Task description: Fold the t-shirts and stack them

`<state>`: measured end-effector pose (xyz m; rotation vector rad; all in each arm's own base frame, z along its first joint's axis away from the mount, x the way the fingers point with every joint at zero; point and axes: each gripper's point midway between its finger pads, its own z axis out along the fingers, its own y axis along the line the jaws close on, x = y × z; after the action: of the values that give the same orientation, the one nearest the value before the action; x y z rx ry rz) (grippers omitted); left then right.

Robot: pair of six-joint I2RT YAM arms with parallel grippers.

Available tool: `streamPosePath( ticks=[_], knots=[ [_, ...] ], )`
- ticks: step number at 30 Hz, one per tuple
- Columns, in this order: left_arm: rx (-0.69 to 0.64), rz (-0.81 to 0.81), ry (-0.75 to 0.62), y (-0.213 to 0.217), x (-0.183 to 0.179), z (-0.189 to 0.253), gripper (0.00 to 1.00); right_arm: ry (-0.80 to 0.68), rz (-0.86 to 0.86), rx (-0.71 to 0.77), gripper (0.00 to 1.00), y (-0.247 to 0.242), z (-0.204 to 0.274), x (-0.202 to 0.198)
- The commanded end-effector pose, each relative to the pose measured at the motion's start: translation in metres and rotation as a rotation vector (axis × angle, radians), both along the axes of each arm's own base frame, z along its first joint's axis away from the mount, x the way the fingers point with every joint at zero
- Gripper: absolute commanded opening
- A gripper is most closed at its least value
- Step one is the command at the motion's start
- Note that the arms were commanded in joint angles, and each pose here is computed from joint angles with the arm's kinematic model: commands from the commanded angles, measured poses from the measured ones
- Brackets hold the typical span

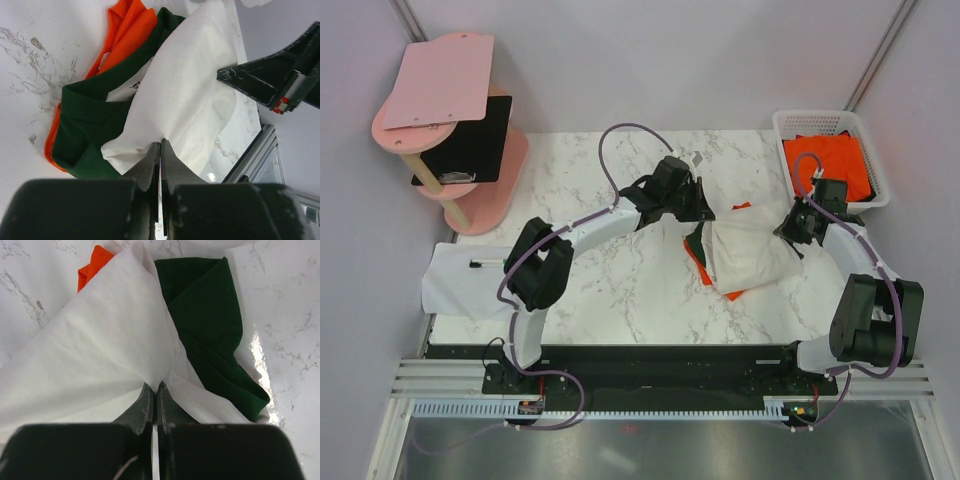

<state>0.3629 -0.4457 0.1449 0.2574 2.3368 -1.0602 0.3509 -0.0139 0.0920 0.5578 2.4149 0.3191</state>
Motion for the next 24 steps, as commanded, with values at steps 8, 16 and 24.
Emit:
streamPosePath(
  ticks=[8, 16, 24],
  knots=[
    [0.030, 0.081, -0.114, 0.038, -0.011, 0.029, 0.02, -0.038, 0.068, -0.036, 0.04, 0.015, -0.003, 0.036],
    [0.099, 0.100, -0.060, 0.044, -0.011, -0.004, 0.02, -0.020, 0.079, -0.213, 0.36, 0.019, -0.002, 0.061],
    [0.278, 0.224, -0.083, 0.089, -0.008, -0.004, 0.85, -0.169, 0.090, -0.373, 0.98, 0.036, 0.062, 0.049]
  ],
)
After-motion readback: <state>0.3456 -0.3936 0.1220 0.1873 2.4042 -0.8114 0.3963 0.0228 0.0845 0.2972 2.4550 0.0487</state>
